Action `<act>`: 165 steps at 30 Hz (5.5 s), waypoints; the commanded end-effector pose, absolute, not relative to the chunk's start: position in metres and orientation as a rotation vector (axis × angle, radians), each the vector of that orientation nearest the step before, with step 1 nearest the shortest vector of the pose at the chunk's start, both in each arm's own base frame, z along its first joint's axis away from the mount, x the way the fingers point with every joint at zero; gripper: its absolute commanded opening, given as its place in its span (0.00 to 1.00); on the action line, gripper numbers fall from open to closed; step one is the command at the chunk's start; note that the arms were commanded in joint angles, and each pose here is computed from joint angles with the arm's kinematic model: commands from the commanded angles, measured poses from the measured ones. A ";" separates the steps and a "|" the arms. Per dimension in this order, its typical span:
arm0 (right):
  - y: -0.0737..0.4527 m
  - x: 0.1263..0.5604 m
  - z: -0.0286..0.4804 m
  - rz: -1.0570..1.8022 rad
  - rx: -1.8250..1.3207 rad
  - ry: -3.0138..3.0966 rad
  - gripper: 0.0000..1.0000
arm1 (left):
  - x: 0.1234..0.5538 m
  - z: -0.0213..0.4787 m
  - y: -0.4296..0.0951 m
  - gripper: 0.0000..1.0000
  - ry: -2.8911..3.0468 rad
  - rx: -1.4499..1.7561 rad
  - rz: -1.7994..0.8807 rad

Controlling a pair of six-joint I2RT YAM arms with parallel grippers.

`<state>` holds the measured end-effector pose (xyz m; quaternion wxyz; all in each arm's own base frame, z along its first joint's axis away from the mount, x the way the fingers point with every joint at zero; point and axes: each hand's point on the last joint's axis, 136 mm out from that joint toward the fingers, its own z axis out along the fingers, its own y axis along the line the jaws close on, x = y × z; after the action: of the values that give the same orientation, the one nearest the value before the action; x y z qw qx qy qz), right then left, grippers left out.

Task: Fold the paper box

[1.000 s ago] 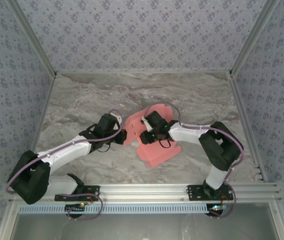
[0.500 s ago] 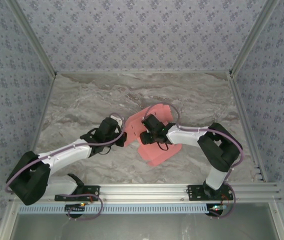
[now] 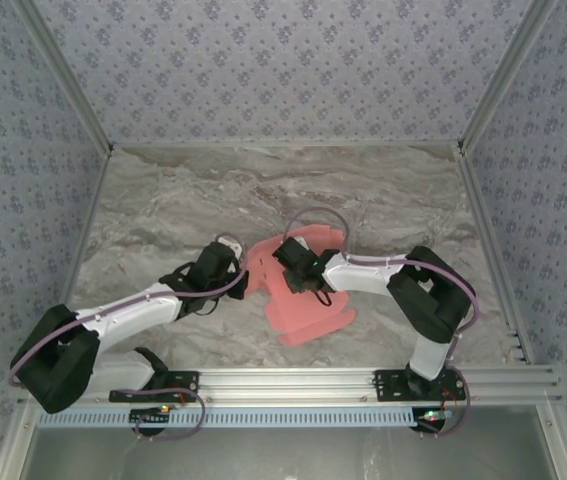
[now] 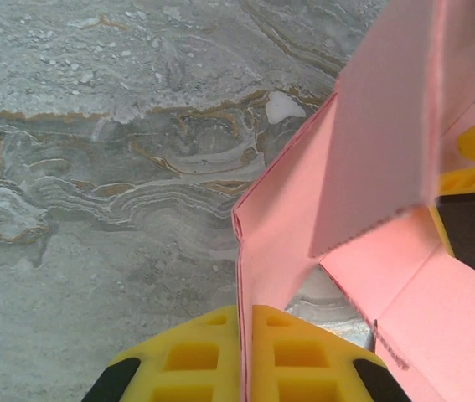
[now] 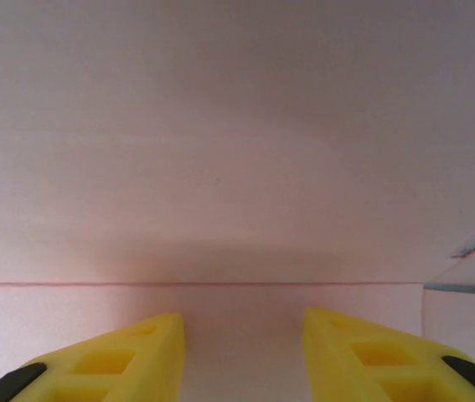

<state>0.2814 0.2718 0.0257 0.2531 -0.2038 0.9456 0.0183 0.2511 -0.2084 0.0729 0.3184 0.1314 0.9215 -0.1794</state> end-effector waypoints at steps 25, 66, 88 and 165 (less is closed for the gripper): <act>0.324 0.292 0.175 1.274 1.197 2.280 0.76 | 0.252 0.079 -0.187 0.00 2.325 0.290 -0.396; 0.306 0.321 0.097 1.206 1.328 2.283 0.00 | 0.237 0.085 -0.195 0.29 2.234 0.369 -0.513; 0.317 0.331 0.129 1.546 0.990 2.153 0.00 | 0.245 0.085 -0.127 0.56 2.184 -0.048 -0.462; 0.294 0.326 0.110 1.666 0.782 1.950 0.00 | 0.251 0.104 -0.247 0.19 1.963 0.518 -0.482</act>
<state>0.3277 0.2958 0.1184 0.2164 0.2908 0.7032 0.6116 0.2463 -0.2505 0.0877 0.4639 0.2309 0.8317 -0.1993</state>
